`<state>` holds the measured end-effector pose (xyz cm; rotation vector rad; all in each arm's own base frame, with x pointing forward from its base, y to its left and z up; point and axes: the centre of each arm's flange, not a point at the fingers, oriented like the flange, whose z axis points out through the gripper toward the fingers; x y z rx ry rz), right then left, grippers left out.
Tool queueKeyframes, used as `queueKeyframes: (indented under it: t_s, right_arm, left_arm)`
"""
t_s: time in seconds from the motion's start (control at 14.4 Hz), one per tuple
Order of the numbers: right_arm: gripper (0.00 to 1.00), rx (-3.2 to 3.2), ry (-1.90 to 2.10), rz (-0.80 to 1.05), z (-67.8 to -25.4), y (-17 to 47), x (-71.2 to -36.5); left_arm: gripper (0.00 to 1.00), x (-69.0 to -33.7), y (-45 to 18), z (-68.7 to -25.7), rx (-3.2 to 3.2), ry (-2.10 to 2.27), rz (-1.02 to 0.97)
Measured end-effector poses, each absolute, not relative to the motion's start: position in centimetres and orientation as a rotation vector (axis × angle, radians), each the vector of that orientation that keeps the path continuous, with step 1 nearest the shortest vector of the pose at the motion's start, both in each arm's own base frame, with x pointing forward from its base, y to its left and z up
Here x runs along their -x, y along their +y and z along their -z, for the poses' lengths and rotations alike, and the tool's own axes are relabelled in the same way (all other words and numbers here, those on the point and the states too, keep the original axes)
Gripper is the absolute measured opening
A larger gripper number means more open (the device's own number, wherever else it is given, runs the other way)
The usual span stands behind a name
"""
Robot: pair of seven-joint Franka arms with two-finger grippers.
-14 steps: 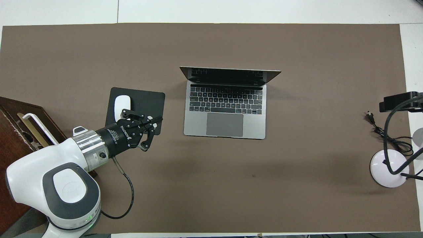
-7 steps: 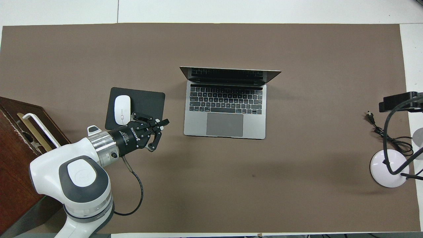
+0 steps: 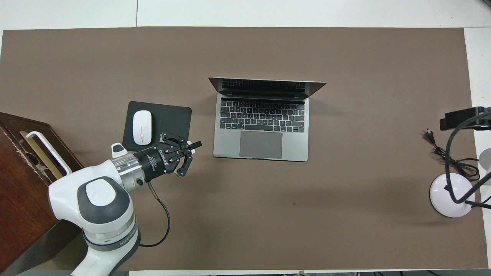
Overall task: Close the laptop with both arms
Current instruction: 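Press the left gripper against the laptop base's near corner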
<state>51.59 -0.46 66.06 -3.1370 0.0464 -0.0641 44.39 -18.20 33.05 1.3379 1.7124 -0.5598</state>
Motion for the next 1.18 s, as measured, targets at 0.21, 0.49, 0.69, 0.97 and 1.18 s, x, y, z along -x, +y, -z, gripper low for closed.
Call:
queueKeyframes:
  t_s: [0.21, 0.49, 0.69, 0.97, 1.18]
  right_arm:
    - [1.00, 3.137, 0.045, 0.064, -66.1, -0.5, -51.6]
    - [1.00, 3.137, 0.045, 0.064, -66.1, -0.5, -51.6]
    - [1.00, 3.137, 0.045, 0.064, -66.1, -0.5, -51.6]
    - [1.00, 3.137, 0.045, 0.064, -66.0, -0.5, -51.6]
    - [1.00, 3.137, 0.045, 0.064, -66.0, -0.5, -51.6]
  left_arm:
    - [0.01, -44.3, -18.3, -32.7, -1.322, 1.703, 0.567]
    - [0.01, -44.2, -18.8, -30.0, -1.239, 1.727, 0.643]
    - [0.01, -44.1, -18.8, -27.5, -1.024, 1.813, 0.687]
    - [0.01, -44.2, -19.5, -26.7, -0.997, 1.822, 0.714]
    - [0.01, -44.0, -20.8, -26.1, -0.974, 1.829, 0.738]
